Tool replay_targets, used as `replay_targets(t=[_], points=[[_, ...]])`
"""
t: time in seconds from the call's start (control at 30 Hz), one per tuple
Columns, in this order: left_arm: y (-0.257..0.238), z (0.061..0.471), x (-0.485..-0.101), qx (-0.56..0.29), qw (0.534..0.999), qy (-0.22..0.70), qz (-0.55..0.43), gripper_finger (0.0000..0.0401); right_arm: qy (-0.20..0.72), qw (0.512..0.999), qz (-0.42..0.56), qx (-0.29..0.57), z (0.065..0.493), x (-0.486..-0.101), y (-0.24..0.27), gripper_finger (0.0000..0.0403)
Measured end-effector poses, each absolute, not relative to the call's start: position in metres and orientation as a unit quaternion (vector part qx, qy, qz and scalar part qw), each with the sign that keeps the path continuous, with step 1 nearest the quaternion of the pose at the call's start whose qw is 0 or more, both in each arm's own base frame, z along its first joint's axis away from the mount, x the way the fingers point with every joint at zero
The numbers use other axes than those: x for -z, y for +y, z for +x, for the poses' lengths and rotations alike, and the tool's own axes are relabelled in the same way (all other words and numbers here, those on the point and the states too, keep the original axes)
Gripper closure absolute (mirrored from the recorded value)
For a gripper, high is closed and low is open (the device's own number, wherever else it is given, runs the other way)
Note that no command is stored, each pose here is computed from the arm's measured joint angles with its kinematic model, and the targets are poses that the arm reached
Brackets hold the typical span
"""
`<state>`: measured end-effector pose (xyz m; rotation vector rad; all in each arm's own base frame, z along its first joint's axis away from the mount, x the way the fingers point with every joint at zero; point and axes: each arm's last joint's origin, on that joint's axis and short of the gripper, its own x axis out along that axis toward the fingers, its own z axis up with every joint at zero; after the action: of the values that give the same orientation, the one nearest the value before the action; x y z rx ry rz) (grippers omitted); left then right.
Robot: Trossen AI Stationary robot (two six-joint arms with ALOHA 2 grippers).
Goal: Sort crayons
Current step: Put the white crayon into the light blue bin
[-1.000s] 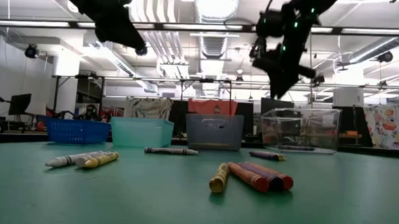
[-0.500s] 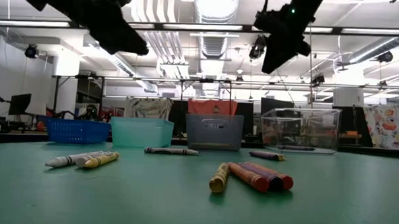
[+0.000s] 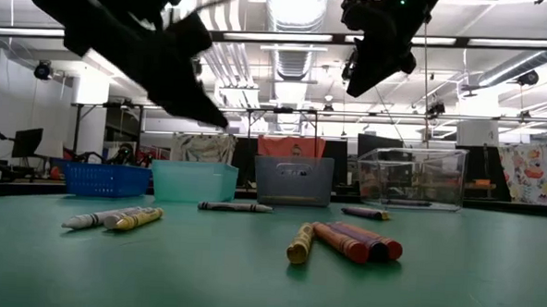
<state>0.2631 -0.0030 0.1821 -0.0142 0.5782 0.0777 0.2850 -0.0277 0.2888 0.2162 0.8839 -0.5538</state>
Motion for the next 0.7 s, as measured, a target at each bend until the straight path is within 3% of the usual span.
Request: replay_targets(t=[0.37, 0.7], points=[[-0.003, 0.286, -0.132, -0.032, 0.926, 0.375, 0.018, 0.0278, 0.428, 0.859, 0.099, 0.264, 0.284, -0.276, -0.028, 0.0339], [-0.003, 0.296, -0.116, -0.034, 0.917, 0.398, 0.024, 0.0278, 0.434, 0.856, 0.099, 0.264, 0.282, -0.268, -0.028, 0.0339]])
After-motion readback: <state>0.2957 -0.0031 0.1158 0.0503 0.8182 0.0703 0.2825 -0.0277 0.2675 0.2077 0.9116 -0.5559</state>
